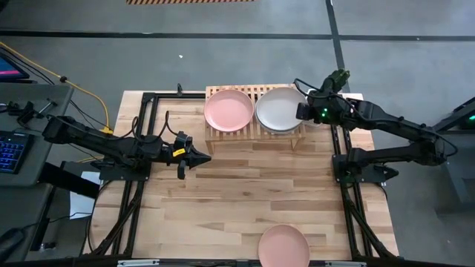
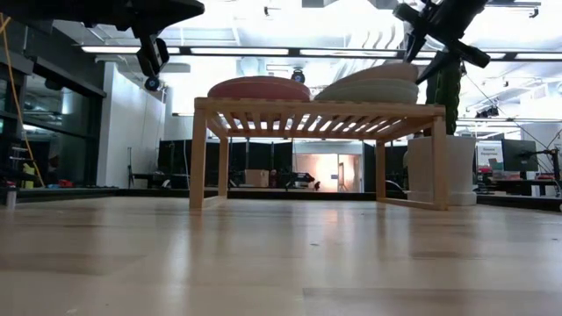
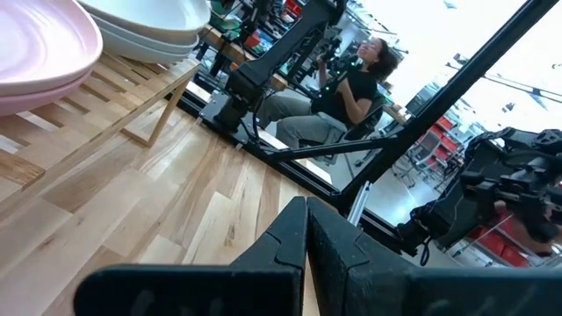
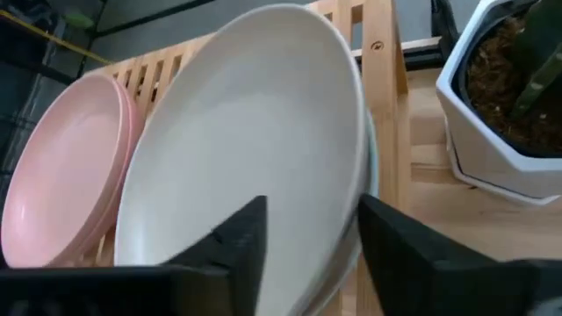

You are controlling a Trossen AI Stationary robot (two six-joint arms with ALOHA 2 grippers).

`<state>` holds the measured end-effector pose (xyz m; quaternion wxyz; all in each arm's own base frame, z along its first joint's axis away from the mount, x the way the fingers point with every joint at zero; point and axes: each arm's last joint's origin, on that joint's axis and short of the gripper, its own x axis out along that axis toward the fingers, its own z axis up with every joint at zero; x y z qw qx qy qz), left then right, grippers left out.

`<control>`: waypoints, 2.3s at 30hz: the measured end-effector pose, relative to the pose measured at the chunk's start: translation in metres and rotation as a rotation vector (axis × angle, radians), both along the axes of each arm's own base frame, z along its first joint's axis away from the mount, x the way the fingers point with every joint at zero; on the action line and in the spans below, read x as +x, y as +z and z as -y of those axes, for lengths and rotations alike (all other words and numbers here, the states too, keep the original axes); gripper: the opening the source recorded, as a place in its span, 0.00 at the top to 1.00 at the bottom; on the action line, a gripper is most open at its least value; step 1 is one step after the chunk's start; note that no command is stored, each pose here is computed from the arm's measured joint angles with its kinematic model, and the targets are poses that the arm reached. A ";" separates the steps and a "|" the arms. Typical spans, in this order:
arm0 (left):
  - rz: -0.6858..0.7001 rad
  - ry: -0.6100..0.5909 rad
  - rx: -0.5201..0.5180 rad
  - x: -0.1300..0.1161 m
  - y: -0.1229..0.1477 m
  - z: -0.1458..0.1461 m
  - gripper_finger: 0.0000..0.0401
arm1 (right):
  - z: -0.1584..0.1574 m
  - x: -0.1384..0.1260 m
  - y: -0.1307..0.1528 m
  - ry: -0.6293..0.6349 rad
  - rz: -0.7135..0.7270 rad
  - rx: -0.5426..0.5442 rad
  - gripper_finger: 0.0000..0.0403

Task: Place and stack plates onto a shelf
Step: Stack the gray plate on top of the blue plate on the shelf, then stack the pink plate on top of the other pink plate on the shelf

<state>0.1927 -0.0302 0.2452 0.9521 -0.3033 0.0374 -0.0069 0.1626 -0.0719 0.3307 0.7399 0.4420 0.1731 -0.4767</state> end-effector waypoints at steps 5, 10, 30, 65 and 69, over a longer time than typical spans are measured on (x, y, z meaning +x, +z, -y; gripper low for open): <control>0.000 0.000 0.000 0.000 0.000 0.000 1.00 | -0.001 0.000 0.000 0.033 -0.002 0.009 0.50; -0.002 0.001 -0.016 0.000 0.000 0.000 1.00 | -0.004 -0.003 0.002 0.103 0.020 0.038 0.46; -0.004 0.003 -0.024 0.000 0.000 0.000 1.00 | -0.072 -0.010 0.036 0.722 0.392 0.212 0.46; -0.010 0.020 -0.050 0.001 -0.001 -0.006 1.00 | -0.303 0.092 -0.170 1.181 -0.341 0.589 0.98; -0.010 0.009 -0.052 0.001 -0.001 -0.006 1.00 | -0.293 0.092 -0.181 1.196 -0.437 0.493 0.98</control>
